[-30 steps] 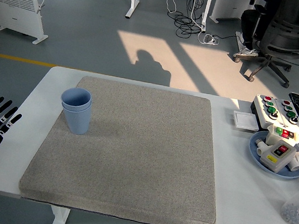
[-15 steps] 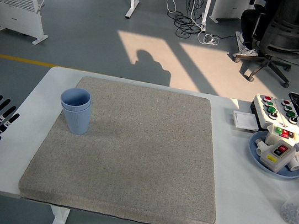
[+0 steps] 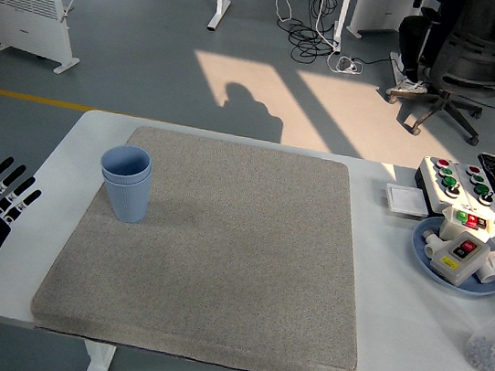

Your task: Push cup pick cup insert cup

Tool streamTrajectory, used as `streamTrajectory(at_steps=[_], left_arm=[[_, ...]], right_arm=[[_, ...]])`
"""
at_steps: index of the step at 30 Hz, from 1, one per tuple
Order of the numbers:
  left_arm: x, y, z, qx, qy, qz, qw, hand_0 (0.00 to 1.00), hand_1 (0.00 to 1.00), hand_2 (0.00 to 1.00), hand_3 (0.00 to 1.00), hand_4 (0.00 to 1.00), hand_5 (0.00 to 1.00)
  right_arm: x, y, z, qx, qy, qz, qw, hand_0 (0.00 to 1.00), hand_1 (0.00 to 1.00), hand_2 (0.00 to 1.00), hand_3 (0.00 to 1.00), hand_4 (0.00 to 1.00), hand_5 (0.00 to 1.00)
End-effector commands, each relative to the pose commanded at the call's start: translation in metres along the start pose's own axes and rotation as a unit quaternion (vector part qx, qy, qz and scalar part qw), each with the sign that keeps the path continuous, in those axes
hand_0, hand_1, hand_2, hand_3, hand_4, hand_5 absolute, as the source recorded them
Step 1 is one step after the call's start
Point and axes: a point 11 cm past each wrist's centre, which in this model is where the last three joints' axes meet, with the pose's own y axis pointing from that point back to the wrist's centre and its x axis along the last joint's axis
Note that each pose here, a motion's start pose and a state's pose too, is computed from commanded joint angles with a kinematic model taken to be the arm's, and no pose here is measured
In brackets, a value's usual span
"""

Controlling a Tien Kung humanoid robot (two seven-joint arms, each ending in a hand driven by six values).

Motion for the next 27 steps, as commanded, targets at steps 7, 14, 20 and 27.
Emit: streamTrajectory(at_steps=[7, 14, 20, 27], left_arm=[[0.0008, 0.0009, -0.0022, 0.004, -0.003, -0.001, 1.000, 0.840, 0.853, 0.880, 0.835, 0.615, 0.998], [0.0016, 0.0013, -0.0026, 0.004, -0.002, 0.000, 1.000, 0.839, 0.853, 0.879, 0.826, 0.617, 0.998], [0.0015, 0.0018, -0.0046, 0.007, -0.002, 0.000, 1.000, 0.841, 0.853, 0.877, 0.822, 0.618, 0.998], [0.0030, 0.0031, -0.0070, 0.010, -0.002, 0.003, 1.000, 0.841, 0.852, 0.876, 0.820, 0.602, 0.998]], right_arm=[[0.0003, -0.0003, 0.0028, -0.002, 0.002, 0.000, 1.000, 0.692, 0.577, 0.633, 0.554, 0.102, 0.410], [0.0005, -0.0006, 0.0050, -0.004, 0.001, 0.001, 1.000, 0.692, 0.579, 0.634, 0.553, 0.102, 0.408], [0.0008, -0.0008, 0.0067, -0.005, 0.004, 0.001, 1.000, 0.692, 0.580, 0.634, 0.553, 0.101, 0.411], [0.0013, -0.0011, 0.0092, -0.007, 0.006, 0.001, 1.000, 0.692, 0.580, 0.634, 0.553, 0.100, 0.411]])
